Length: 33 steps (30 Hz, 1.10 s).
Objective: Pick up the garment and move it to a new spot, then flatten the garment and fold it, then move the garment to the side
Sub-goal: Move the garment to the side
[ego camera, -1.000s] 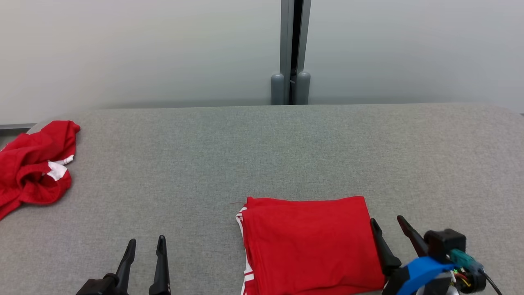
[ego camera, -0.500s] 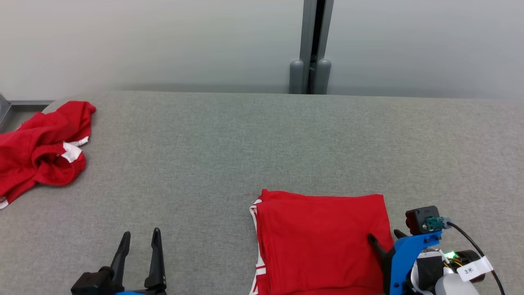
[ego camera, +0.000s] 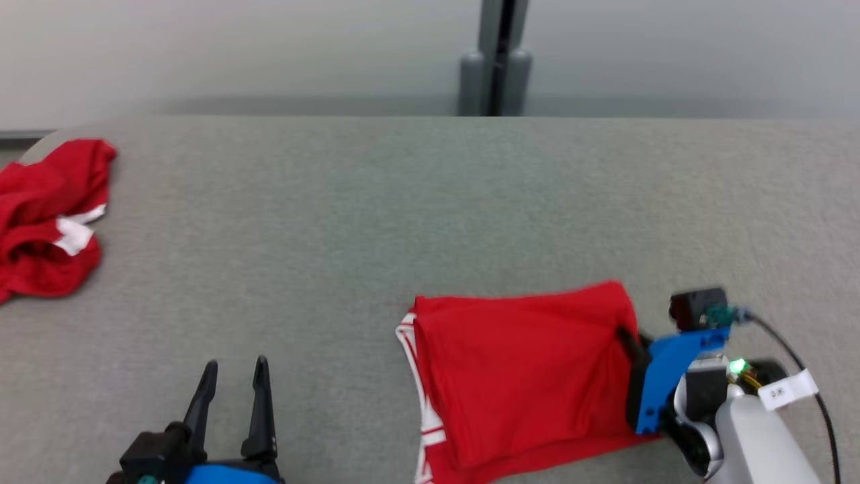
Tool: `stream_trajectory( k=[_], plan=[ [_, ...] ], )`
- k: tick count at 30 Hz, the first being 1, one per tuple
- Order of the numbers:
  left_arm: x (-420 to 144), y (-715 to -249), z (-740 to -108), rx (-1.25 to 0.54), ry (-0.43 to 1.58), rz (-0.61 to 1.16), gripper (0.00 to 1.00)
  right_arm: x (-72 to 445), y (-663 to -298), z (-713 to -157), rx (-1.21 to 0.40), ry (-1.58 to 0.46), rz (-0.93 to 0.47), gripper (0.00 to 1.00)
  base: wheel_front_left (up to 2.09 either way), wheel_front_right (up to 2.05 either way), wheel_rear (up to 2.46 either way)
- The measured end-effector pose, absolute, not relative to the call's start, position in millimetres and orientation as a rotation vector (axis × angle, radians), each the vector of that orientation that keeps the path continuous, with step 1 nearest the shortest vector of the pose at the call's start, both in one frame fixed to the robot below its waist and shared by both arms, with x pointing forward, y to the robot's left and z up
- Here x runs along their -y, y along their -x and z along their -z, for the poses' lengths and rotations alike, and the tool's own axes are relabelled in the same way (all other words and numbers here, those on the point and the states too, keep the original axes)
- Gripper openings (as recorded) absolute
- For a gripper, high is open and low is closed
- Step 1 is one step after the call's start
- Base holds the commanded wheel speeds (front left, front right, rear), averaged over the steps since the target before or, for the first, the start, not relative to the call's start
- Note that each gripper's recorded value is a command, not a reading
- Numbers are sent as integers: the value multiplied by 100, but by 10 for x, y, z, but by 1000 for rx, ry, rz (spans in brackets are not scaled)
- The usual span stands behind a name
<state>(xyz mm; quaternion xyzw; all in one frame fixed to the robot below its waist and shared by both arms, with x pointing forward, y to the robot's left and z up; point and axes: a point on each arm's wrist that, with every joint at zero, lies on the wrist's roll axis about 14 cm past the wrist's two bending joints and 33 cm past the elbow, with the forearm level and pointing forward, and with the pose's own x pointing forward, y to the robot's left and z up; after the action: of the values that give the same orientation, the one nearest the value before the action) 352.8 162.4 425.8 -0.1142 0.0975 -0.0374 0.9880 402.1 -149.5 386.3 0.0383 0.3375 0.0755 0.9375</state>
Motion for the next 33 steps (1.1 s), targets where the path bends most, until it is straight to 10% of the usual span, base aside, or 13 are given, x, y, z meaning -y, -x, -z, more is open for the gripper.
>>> stream_trajectory(
  k=[20, 33],
  plan=[
    [47, -4461, -4020, -241, 203, 637, 100, 3598, -3687, -4196, -524, -60, 433, 0, 0, 0, 0],
    [-165, -4578, -4020, -251, 160, 598, 100, 3669, -4211, -4360, -464, -17, 405, 0, 0, 0, 0]
  ],
)
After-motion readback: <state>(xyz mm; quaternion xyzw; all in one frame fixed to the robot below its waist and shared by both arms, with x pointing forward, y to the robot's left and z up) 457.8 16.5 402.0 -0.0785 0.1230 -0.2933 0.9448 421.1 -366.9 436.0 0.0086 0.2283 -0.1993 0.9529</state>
